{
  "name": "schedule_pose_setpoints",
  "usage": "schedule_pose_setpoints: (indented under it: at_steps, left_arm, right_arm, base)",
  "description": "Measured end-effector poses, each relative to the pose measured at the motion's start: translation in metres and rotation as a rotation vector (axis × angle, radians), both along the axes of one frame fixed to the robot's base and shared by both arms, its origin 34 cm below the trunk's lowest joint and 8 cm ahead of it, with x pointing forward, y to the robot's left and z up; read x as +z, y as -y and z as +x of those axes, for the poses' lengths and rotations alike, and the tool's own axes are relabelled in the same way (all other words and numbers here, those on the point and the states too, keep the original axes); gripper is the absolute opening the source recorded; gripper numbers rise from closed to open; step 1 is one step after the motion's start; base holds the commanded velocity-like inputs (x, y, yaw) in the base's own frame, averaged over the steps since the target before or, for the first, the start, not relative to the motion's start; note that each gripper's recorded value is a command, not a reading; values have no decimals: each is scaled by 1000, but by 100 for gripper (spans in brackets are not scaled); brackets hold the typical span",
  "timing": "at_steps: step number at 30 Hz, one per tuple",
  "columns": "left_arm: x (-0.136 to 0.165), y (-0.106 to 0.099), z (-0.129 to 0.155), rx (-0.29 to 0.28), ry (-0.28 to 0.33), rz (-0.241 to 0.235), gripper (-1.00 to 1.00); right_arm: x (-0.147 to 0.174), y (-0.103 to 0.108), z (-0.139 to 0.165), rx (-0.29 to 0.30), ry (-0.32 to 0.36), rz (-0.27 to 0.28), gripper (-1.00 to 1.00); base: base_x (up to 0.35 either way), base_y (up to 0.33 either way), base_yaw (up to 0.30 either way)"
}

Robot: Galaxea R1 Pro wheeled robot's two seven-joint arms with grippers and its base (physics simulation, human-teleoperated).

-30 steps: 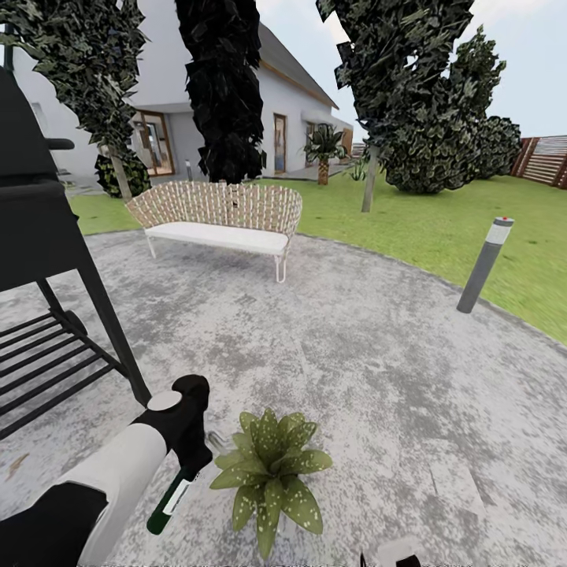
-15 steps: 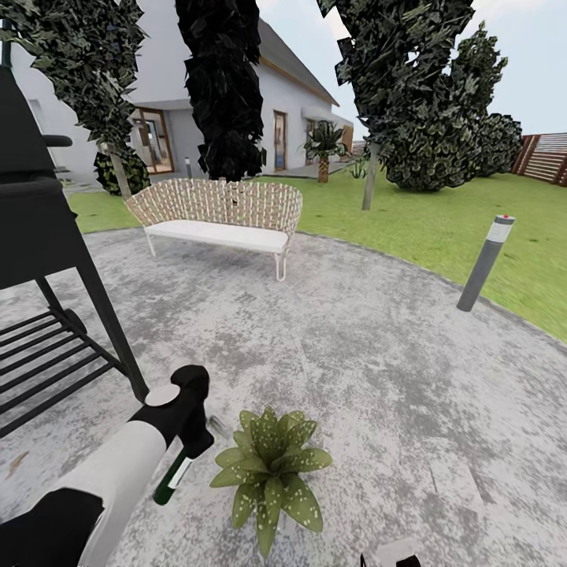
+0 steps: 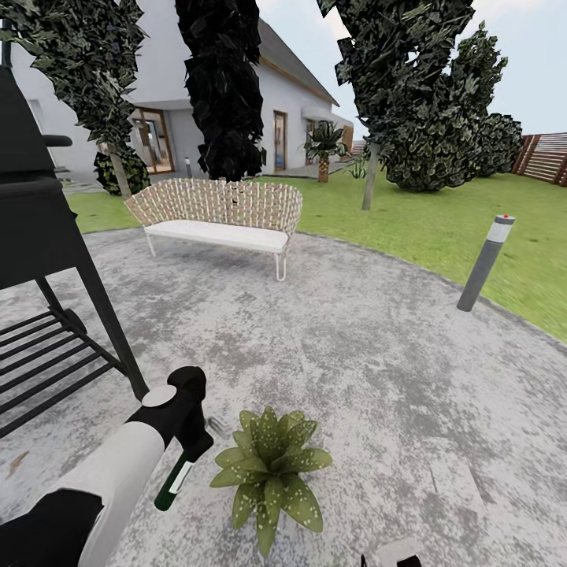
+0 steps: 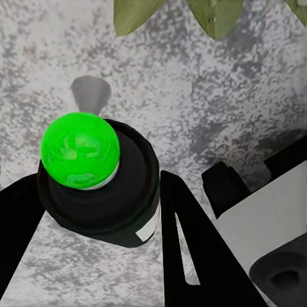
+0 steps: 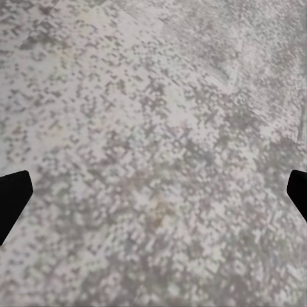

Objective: Pick up the pesticide atomizer in the garden and spray insectifuge to fully cover both potted plants in the garden.

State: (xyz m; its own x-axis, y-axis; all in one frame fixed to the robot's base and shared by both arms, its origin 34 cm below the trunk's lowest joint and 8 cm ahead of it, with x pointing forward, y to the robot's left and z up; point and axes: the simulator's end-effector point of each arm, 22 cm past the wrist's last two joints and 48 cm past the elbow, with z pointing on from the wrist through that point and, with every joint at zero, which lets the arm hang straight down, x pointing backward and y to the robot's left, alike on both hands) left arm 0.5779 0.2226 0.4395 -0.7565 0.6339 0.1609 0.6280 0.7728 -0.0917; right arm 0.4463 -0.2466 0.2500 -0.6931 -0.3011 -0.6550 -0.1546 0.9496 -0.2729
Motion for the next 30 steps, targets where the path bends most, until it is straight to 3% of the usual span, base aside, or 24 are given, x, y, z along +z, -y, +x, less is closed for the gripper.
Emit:
schedule_pose_setpoints:
  at_steps: [6,13,16,22,26,30]
  left_arm:
    - [-2,-2,-3,0,-6,4,-100]
    - [-25,-7,-34,7,-73,7,-100]
    - [-25,-7,-33,9,-68,7,-100]
    - [-6,-6,-7,65,-17,-42,-100]
    - [-3,-7,-4,67,-11,-42,-100]
    - [-11,-22,-13,75,-32,-19,-100]
  right_arm:
    - [0,0,0,-2,0,1,100]
    - [0,0,0,-2,0,1,100]
    - [0,0,0,-2,0,1,100]
    - [0,0,0,-3,0,1,100]
    - [0,0,0,-3,0,1,100]
    - [0,0,0,-3,0,1,100]
  base:
    - [0,0,0]
    - [0,0,0]
    - [0,0,0]
    - [0,0,0]
    - [0,0,0]
    - [0,0,0]
